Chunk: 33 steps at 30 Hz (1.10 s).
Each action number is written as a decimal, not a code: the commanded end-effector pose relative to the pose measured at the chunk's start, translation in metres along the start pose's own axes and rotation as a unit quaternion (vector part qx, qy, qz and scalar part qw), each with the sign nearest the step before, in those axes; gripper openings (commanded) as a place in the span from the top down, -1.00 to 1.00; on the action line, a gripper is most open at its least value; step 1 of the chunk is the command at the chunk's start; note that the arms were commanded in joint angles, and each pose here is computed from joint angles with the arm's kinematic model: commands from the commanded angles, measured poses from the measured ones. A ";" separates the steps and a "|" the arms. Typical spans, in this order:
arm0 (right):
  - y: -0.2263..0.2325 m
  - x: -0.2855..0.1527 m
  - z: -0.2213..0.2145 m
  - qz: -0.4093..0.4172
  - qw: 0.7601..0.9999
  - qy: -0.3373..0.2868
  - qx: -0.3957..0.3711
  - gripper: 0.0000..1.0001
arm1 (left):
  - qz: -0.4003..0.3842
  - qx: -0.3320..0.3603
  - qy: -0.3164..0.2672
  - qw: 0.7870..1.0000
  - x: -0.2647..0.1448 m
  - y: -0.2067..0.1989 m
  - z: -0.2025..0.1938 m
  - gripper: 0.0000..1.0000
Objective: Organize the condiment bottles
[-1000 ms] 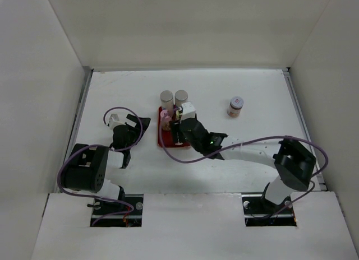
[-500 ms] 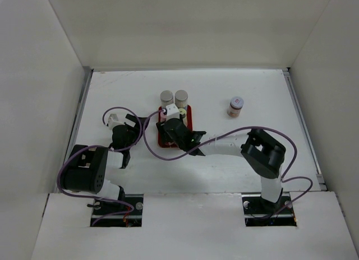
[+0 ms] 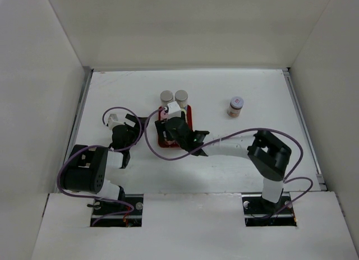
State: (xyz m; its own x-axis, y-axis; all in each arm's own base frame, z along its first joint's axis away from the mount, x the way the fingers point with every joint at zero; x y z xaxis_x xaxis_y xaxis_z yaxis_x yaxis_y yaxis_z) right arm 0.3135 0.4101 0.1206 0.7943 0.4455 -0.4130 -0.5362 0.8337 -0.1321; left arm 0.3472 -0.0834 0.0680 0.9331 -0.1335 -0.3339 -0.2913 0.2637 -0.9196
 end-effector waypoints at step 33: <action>-0.365 -0.016 -0.056 -0.311 0.932 0.050 0.180 -0.91 | -0.017 -0.001 -0.002 1.000 0.001 -0.007 0.003 -1.00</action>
State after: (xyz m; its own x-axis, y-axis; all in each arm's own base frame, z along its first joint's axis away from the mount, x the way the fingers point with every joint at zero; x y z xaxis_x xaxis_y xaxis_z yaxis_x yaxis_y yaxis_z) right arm 0.4700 0.0753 0.1163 0.8662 -0.2093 -0.4537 0.1682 0.9772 -0.1298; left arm 0.3470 -0.0824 0.0660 0.9311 -0.1332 -0.3396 -0.2972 0.2629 -0.9179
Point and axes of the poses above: each gripper's point midway between its finger pads, its own x axis out along the fingers, its own y axis along the line the jaws close on, z = x × y, the point moved 1 cm from there along -x, back along the fingers, and after that the axes turned 15 degrees about -x, right-handed, at the moved point
